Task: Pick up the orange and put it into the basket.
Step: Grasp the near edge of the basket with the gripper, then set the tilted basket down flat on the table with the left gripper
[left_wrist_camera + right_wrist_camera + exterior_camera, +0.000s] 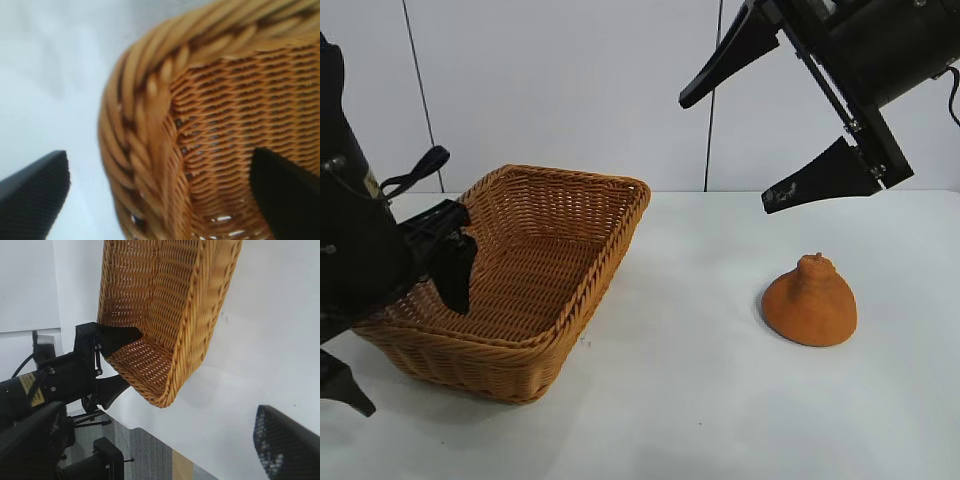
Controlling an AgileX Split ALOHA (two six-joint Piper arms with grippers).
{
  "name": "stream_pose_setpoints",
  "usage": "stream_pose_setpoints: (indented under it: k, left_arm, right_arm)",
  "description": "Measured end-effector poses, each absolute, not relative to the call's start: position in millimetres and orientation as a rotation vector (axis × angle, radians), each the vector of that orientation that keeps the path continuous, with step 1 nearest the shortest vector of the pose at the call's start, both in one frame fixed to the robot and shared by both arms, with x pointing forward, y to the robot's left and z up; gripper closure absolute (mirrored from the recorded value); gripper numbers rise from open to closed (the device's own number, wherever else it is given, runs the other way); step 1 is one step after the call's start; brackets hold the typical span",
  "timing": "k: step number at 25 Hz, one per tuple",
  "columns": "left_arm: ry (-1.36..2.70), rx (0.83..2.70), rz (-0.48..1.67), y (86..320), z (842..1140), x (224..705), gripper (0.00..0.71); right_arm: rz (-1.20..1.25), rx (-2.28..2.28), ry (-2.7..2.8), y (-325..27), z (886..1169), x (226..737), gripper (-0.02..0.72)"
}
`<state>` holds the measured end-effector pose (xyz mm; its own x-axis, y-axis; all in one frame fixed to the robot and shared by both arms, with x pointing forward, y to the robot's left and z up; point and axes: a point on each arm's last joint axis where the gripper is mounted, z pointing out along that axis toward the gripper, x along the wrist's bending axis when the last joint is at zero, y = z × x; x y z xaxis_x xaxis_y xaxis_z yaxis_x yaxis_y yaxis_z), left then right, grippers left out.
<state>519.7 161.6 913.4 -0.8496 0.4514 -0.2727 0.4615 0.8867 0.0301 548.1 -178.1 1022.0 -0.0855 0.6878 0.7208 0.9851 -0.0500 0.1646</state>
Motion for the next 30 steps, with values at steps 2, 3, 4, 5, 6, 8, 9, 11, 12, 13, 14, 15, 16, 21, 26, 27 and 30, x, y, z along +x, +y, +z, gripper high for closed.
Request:
stream_pose_setpoints:
  k: [2,3,4,5,6,8,9,11,12,13,14,15,16,21,26,27,30]
  left_arm:
    - [2.772,0.681,-0.060,159.4,908.8,521.7,0.017]
    - [2.774,0.680,-0.060,158.9,905.2,522.6,0.017]
    - [2.775,0.679,-0.061,158.4,901.9,523.4,0.017]
    - [2.780,0.680,-0.059,158.2,898.3,524.0,0.017]
    - [2.783,0.681,-0.058,157.9,895.4,524.4,0.017]
    - [2.786,0.681,-0.058,157.6,892.6,524.9,0.078]
    - [2.786,0.681,-0.058,157.6,892.5,525.0,0.140]
    - [2.786,0.681,-0.058,157.6,892.5,525.0,0.306]
    - [2.788,0.680,-0.059,157.6,892.4,524.8,0.380]
    - [2.790,0.678,-0.059,157.6,892.4,524.7,0.465]
    - [2.794,0.655,-0.069,157.2,892.4,524.7,0.541]
    - [2.793,0.625,-0.083,156.4,892.6,525.2,0.583]
    - [2.783,0.614,-0.093,155.9,893.2,526.4,0.618]
    - [2.788,0.580,-0.129,153.7,896.2,526.7,0.618]
    - [2.766,0.584,-0.130,163.0,911.9,537.4,0.620]
    - [2.777,0.582,-0.132,166.5,915.3,540.4,0.620]
    - [2.785,0.638,-0.140,184.3,926.2,553.8,0.620]
  right_arm:
    - [-0.941,-1.771,-1.809,-178.1,1022.0,548.1,0.010]
    - [-0.941,-1.771,-1.809,-178.1,1022.0,548.1,0.010]
    - [-0.941,-1.771,-1.808,-178.1,1022.1,548.1,0.010]
    - [-0.941,-1.771,-1.808,-178.1,1022.1,548.1,0.010]
    - [-0.941,-1.771,-1.808,-178.1,1022.1,548.1,0.010]
    - [-0.942,-1.771,-1.807,-178.0,1022.1,548.1,0.010]
    - [-0.942,-1.771,-1.807,-178.0,1022.2,548.1,0.010]
    - [-0.942,-1.770,-1.806,-177.9,1022.2,548.1,0.010]
    - [-0.942,-1.770,-1.806,-177.9,1022.2,548.1,0.010]
    - [-0.942,-1.770,-1.806,-177.9,1022.2,548.1,0.010]
    - [-0.942,-1.770,-1.806,-177.9,1022.2,548.1,0.010]
    - [-0.942,-1.770,-1.806,-177.9,1022.2,548.1,0.010]
    - [-0.942,-1.770,-1.806,-177.9,1022.2,548.1,0.010]
    - [-0.943,-1.770,-1.805,-177.9,1022.3,548.1,0.010]
    - [-0.943,-1.770,-1.805,-177.9,1022.3,548.1,0.010]
    - [-0.943,-1.770,-1.805,-177.9,1022.3,548.1,0.010]
    - [-0.942,-1.769,-1.804,-177.9,1022.3,548.0,0.010]
